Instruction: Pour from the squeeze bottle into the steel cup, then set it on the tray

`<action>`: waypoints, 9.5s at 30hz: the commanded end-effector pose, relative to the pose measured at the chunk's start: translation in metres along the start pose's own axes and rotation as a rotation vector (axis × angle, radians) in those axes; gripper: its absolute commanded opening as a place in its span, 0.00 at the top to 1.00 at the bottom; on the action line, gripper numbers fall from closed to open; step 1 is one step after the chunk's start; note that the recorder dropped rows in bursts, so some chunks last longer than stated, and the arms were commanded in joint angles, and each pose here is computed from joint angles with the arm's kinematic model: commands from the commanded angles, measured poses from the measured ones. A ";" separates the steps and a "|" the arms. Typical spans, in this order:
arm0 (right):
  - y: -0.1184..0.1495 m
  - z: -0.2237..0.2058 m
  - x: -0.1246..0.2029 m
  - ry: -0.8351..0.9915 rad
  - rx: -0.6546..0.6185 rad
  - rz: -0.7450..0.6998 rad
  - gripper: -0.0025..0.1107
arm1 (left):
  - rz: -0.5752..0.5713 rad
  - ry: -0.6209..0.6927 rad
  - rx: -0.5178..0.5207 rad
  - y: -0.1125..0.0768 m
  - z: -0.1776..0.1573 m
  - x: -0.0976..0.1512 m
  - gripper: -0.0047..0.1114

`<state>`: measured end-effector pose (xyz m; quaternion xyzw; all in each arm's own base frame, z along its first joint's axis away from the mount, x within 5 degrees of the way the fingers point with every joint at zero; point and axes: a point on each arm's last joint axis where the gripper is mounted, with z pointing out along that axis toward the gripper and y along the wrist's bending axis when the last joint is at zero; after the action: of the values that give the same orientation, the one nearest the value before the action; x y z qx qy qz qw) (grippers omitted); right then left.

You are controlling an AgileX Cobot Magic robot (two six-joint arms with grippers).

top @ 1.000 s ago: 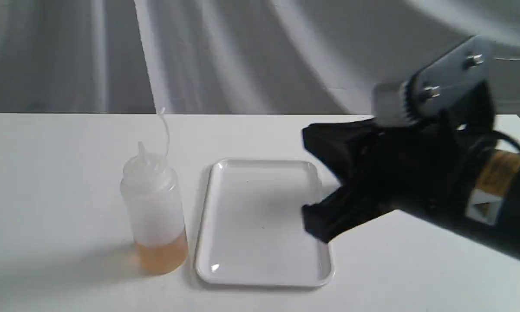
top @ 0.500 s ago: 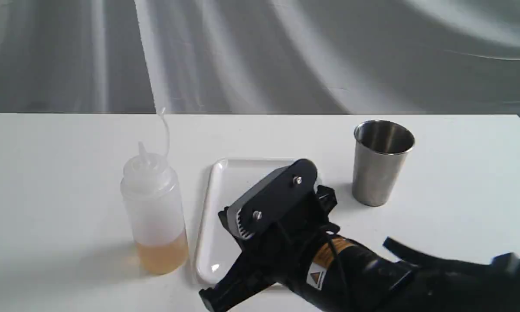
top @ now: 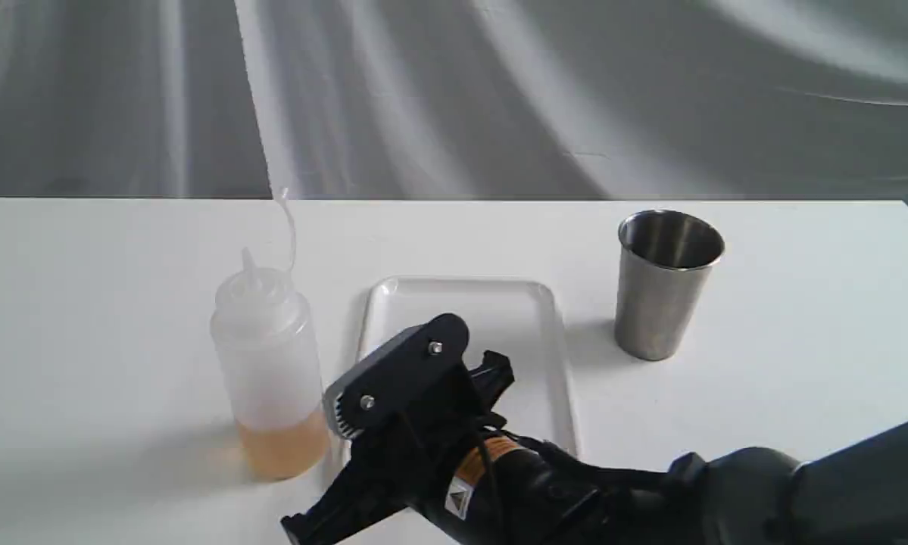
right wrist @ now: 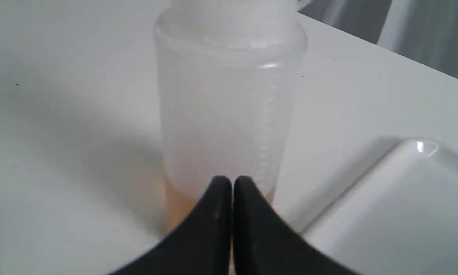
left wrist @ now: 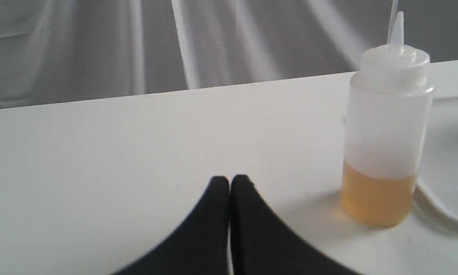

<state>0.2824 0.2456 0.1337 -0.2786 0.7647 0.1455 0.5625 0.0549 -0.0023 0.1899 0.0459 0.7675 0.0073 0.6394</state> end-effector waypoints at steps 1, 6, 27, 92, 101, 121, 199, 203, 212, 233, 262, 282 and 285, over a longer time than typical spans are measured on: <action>0.006 0.004 -0.002 -0.015 -0.018 -0.009 0.98 | -0.003 -0.005 0.006 0.000 0.000 0.001 0.96; 0.007 0.003 -0.001 0.001 -0.016 0.002 0.97 | -0.003 -0.005 0.006 0.000 0.000 0.001 0.96; 0.010 0.004 0.005 0.052 -0.040 -0.016 0.15 | -0.003 -0.005 0.006 0.000 0.000 0.001 0.96; 0.003 0.087 0.005 -0.015 0.028 0.051 0.16 | -0.001 -0.005 0.006 0.000 0.000 0.001 0.96; 0.003 0.087 0.005 -0.015 0.028 0.053 0.35 | -0.004 -0.005 0.006 0.000 0.000 0.001 0.96; 0.013 0.068 -0.034 0.021 -0.070 -0.022 0.77 | -0.002 -0.005 0.006 0.000 0.000 0.001 0.96; -0.263 -0.132 -0.075 0.851 1.105 -0.454 0.77 | -0.005 -0.005 0.006 0.000 0.000 0.001 0.96; -0.267 -0.125 -0.067 0.882 1.107 -0.517 0.77 | -0.005 -0.005 0.006 0.000 0.000 0.001 0.96; -0.266 -0.103 -0.058 0.892 1.072 -0.704 0.77 | 0.000 -0.005 0.006 0.000 0.000 0.001 0.96; -0.265 -0.088 -0.044 0.951 1.021 -0.814 0.77 | -0.001 -0.005 0.006 0.000 0.000 0.001 0.96; -0.259 -0.085 -0.047 1.101 0.900 -1.058 0.77 | -0.003 -0.005 0.006 0.000 0.000 0.001 0.96; -0.259 -0.083 -0.046 1.095 0.883 -1.064 0.77 | -0.002 -0.005 0.006 0.000 0.000 0.001 0.96; -0.258 -0.081 -0.046 1.078 0.858 -1.066 0.77 | -0.002 -0.005 0.006 0.000 0.000 0.001 0.96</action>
<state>0.3789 0.0054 0.2186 -0.3925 0.6971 -0.5779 0.1616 0.0549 -0.0023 0.1899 0.0459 0.7675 0.0073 0.6394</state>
